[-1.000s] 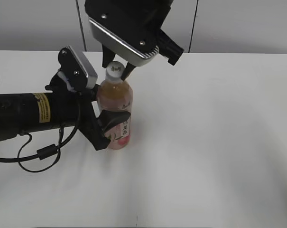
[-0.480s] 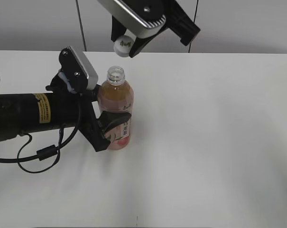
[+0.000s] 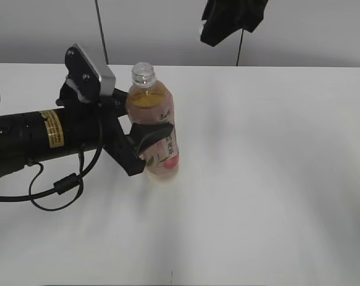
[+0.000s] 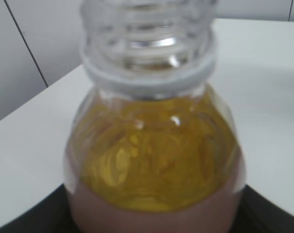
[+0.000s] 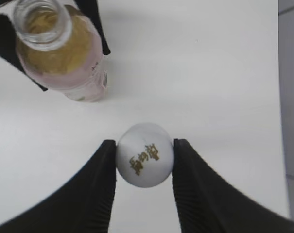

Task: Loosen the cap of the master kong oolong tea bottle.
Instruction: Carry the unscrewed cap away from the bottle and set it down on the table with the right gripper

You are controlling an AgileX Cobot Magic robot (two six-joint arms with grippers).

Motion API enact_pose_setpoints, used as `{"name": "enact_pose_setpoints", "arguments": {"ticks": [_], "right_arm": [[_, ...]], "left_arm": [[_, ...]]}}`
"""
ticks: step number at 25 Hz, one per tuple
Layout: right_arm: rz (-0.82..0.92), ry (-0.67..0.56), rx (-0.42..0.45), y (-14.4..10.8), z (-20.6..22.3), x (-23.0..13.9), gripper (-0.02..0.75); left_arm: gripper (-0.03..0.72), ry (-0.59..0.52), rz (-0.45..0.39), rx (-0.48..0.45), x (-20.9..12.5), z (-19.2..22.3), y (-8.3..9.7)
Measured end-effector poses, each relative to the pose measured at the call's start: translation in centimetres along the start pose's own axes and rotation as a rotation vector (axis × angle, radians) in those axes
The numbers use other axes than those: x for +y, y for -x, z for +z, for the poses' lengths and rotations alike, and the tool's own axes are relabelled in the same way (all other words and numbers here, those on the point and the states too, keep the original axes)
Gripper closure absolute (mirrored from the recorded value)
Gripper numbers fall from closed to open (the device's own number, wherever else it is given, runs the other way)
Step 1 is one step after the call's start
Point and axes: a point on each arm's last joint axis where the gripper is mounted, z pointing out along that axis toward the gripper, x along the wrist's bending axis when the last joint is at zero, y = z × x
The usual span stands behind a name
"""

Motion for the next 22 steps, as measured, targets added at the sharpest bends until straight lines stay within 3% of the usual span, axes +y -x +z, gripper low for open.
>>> {"name": "enact_pose_setpoints", "arguments": {"ticks": [4,9,16,22], "right_arm": [[0.369,-0.012,0.002,1.3,0.5,-2.5,0.465],[0.690,-0.163,-0.014,0.7,2.1,-4.8,0.465],[0.880,-0.407,0.069,-3.2,6.9,-9.0,0.465],[0.928,-0.455,0.065,-5.6,10.0,-11.2,0.465]], "left_arm": [[0.268,0.039,-0.081,0.025,0.4,0.0,-0.2],[0.268,0.049,-0.117,0.027,0.4,0.0,-0.3],[0.268,0.007,-0.114,0.032,0.0,0.0,-0.3],[0.268,-0.068,-0.100,0.036,-0.7,0.0,-0.3]]}}
